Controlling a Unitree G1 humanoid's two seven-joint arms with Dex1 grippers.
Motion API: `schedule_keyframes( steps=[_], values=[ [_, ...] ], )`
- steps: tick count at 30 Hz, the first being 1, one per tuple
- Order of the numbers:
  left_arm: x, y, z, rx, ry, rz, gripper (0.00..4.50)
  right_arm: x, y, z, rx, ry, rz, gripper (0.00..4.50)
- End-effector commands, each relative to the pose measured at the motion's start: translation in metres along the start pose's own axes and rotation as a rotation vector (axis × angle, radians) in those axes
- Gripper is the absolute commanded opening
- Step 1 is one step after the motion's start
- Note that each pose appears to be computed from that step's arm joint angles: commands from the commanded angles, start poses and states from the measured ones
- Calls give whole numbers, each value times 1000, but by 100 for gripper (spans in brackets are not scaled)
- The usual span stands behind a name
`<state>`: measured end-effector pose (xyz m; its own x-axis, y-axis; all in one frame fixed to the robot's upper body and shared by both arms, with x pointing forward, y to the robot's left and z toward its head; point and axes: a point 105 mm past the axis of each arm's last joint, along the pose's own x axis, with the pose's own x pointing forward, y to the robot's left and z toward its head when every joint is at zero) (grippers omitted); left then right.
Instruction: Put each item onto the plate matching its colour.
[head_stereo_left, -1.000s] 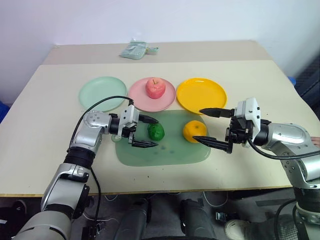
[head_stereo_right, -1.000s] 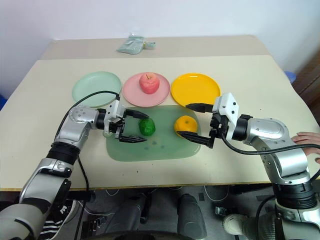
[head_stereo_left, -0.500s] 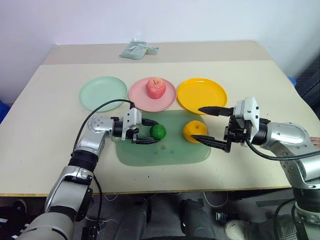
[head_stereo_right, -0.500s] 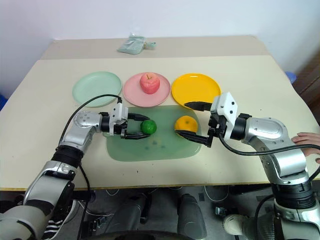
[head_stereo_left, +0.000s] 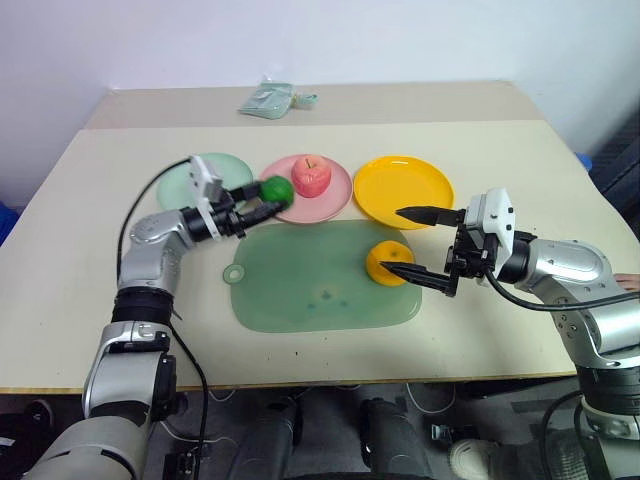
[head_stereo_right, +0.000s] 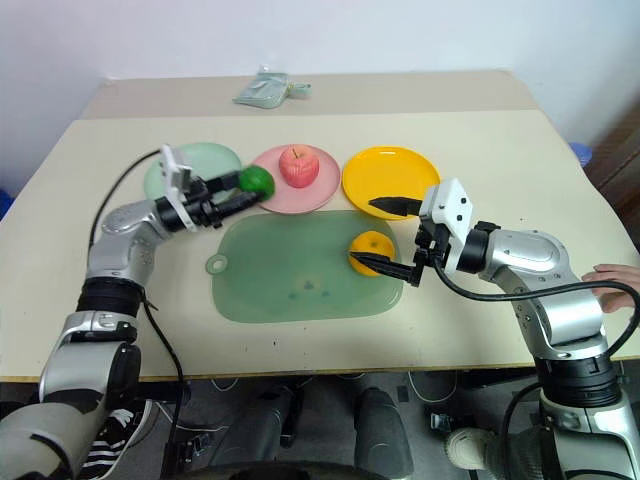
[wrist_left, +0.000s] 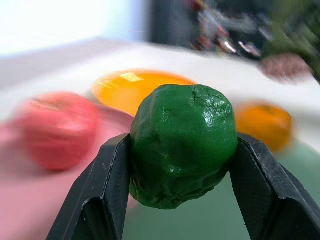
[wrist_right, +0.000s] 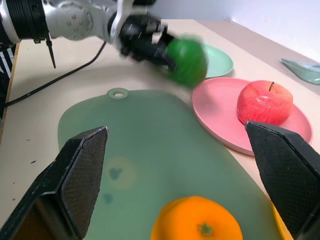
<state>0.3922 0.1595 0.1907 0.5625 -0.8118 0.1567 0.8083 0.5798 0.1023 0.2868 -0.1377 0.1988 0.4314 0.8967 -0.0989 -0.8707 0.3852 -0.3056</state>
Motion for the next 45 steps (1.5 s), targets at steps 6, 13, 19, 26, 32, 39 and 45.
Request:
schedule_keyframes(
  steps=[6,13,19,26,32,39,45],
  values=[
    [-40,87,19,81,-26,643,255,22,-32,32,-18,-205,-175,450],
    [-51,105,6,81,30,838,255,54,-35,18,3,-186,-258,450],
    [-47,103,-5,97,72,836,255,51,-35,17,2,-180,-259,450],
    [-46,100,-12,144,126,801,417,43,-38,17,-37,-159,-272,450],
    [-42,99,28,253,-22,761,447,34,-43,13,-45,-138,-285,450],
    [-14,11,42,350,-94,25,447,3,-32,-23,-22,83,-162,450],
    [-31,-42,20,50,32,-354,447,2,-18,-41,58,163,-94,450]
  ],
)
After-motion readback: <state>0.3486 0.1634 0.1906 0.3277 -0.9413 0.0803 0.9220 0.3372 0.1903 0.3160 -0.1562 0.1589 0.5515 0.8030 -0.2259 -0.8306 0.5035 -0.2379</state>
